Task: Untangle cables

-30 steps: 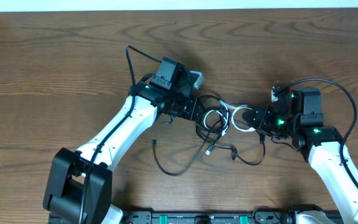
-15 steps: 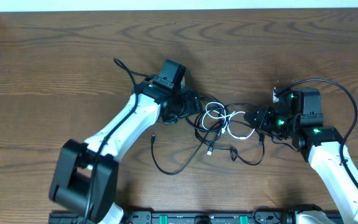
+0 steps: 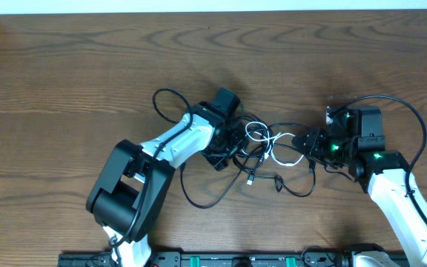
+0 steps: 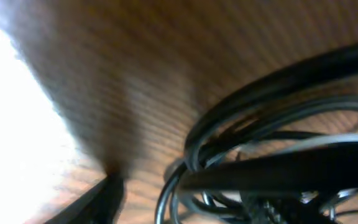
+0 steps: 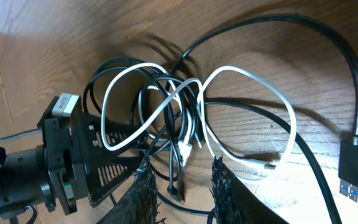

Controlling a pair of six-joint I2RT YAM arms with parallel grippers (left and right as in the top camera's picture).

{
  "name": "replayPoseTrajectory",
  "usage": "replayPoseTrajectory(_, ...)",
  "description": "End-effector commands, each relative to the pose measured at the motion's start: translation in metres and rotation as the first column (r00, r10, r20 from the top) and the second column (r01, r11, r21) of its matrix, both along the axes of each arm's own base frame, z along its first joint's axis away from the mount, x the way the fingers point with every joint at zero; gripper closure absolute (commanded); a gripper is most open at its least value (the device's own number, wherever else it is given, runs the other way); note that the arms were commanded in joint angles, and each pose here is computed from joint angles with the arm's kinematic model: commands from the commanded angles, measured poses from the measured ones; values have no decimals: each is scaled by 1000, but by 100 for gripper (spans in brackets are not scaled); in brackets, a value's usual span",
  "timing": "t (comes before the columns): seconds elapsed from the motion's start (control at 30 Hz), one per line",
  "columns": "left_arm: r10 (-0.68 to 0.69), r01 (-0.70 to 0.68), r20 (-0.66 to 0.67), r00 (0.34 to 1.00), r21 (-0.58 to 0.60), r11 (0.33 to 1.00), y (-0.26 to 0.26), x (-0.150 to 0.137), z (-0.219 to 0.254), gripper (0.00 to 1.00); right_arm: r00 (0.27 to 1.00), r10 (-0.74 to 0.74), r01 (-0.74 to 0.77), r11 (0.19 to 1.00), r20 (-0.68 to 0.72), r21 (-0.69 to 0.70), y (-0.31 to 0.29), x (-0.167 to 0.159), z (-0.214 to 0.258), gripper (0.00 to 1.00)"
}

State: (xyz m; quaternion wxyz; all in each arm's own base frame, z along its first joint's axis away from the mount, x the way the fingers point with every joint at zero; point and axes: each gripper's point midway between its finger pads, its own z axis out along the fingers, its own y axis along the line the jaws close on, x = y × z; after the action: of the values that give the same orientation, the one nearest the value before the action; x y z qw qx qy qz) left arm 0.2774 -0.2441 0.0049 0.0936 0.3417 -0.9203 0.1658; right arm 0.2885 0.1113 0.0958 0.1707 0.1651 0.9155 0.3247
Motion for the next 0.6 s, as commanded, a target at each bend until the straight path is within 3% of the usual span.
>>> replayPoseTrajectory(0.0, 145, -138, -99, 985, 69, 988, 6, -8, -23, 56, 1000, 20, -20, 1000, 11, -12, 2, 1, 3, 72)
replayPoseTrajectory(0.1, 145, -135, -104, 984, 99, 986, 11, -10, -32, 92, 1000, 16, -16, 1000, -6, -27, -1, -2, -1, 72)
replayPoseTrajectory(0.23, 49, -45, -28, 998, 140, 989, 20, -2, -36, 93, 999, 23, -24, 999, -25, -40, -2, -6, -4, 72)
replayPoseTrajectory(0.33, -97, 89, 66, 993, 112, 990, 16, 11, -30, 92, 999, 23, -25, 999, -38, -41, -2, -9, -6, 73)
replayPoseTrajectory(0.43, -262, 248, 192, 946, 94, 964, 10, 28, -18, 93, 998, 51, -52, 998, -28, -36, 0, -10, -5, 80)
replayPoseTrajectory(0.57, -434, 422, 354, 828, 116, 899, 1, 45, 9, 93, 986, 163, -164, 986, 35, 23, 15, -13, 6, 80)
